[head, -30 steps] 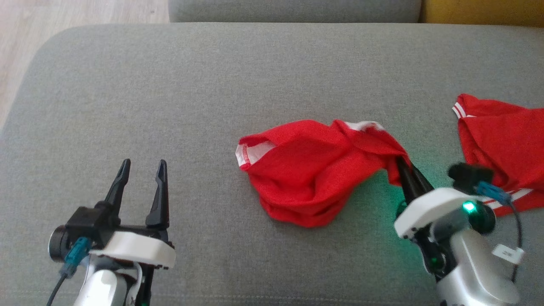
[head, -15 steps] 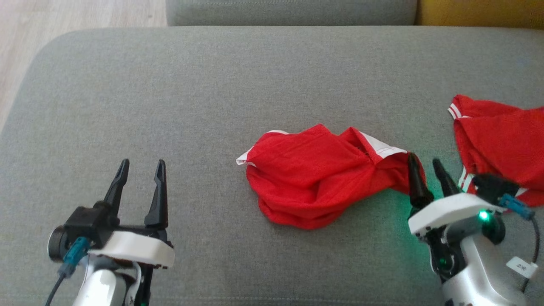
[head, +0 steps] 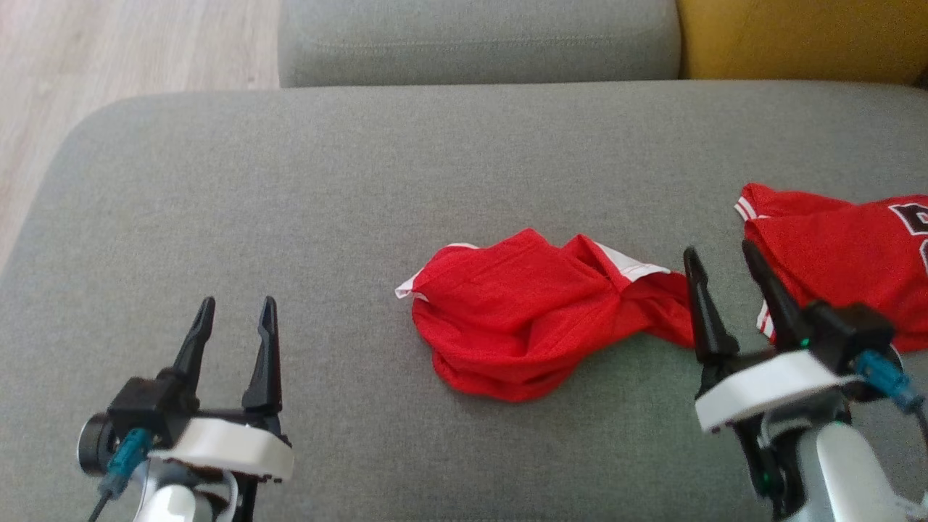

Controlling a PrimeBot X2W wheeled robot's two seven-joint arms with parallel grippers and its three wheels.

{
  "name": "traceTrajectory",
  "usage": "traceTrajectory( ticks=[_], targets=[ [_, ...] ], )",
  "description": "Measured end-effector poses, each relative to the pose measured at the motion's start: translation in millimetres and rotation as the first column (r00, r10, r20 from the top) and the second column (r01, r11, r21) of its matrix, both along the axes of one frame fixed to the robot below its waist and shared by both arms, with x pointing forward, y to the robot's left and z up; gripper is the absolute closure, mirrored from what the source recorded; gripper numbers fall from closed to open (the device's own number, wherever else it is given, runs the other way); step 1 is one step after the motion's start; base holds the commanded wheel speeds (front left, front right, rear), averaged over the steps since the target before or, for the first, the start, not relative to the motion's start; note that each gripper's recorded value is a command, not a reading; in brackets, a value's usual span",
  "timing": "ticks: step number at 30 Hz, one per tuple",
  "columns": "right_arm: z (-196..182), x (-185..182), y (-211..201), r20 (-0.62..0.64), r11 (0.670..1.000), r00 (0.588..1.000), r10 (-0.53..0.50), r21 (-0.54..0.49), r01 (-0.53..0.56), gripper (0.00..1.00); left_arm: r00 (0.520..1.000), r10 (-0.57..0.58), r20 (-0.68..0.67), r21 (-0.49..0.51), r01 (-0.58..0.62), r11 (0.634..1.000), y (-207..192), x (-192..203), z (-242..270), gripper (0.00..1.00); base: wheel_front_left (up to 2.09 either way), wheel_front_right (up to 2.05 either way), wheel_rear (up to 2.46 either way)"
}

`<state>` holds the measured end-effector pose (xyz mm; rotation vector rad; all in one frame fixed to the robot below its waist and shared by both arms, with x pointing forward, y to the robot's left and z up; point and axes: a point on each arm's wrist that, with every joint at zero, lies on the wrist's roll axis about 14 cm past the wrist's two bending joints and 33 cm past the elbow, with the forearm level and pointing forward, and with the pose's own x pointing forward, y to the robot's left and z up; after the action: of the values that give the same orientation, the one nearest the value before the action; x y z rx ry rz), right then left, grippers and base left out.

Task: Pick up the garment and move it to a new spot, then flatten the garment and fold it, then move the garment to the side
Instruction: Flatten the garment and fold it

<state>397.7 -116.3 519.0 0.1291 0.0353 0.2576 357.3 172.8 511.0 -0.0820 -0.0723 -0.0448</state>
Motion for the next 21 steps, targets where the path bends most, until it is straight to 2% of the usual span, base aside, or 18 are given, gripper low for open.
traceTrajectory(
  ticks=[9,21],
  targets=[
    [-9,-33,-2,-0.053,0.999,0.999,0.003,-0.044,-0.005,0.00,1.000,-0.020,-0.010,0.000,0.020,1.000,-6,-11,-3,0.00,0.00,0.00,0.00],
    [-6,-35,0,-0.059,0.999,0.998,0.006,-0.042,-0.009,0.00,1.000,-0.018,-0.017,0.007,0.018,1.000,-6,-11,-3,0.00,0.00,0.00,0.00]
  ],
)
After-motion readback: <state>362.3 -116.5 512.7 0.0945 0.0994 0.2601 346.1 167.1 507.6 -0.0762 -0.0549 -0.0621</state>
